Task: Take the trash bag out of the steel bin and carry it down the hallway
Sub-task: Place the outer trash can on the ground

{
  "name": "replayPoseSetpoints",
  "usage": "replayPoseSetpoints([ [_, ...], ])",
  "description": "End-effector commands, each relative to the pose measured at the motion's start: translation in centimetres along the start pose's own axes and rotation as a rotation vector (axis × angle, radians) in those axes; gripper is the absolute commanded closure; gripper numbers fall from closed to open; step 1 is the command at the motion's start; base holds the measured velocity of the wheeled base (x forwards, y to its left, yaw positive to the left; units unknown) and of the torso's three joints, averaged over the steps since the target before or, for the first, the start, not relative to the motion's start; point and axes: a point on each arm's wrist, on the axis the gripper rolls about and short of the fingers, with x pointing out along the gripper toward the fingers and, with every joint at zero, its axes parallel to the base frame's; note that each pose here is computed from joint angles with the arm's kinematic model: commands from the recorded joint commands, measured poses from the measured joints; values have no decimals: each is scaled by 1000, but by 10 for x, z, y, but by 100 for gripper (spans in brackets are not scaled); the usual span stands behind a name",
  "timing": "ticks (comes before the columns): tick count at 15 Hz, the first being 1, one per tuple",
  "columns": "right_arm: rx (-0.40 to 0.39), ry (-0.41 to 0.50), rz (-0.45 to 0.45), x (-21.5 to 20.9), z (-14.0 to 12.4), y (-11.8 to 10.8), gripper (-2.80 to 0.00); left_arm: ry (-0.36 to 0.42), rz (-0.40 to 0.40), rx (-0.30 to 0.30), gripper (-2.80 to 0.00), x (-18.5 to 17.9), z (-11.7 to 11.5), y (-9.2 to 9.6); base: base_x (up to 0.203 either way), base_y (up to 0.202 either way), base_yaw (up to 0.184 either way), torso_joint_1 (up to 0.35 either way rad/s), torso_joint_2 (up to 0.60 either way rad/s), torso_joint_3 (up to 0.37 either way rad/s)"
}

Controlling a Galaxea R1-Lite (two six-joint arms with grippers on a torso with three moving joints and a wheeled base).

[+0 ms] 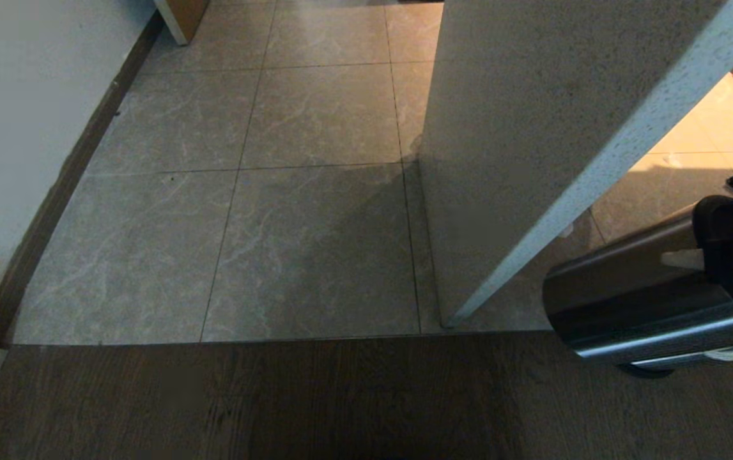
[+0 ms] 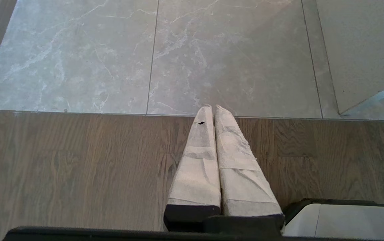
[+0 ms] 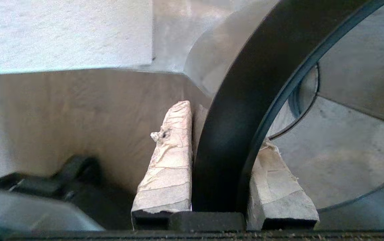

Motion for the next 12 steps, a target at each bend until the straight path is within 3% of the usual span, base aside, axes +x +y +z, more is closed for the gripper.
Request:
replayPoseSetpoints([
  [1, 2, 31, 62, 37, -13, 3, 0, 1, 0, -1, 0, 0, 0, 0, 0, 0, 0, 0, 0, 0],
  [8, -65, -48, 145, 126, -26, 16, 0, -1, 0, -1, 0, 0, 0, 0, 0, 0, 0, 0, 0, 0],
  [12, -90, -85, 147, 165, -32, 13, 0, -1, 0, -1, 0, 0, 0, 0, 0, 0, 0, 0, 0, 0],
])
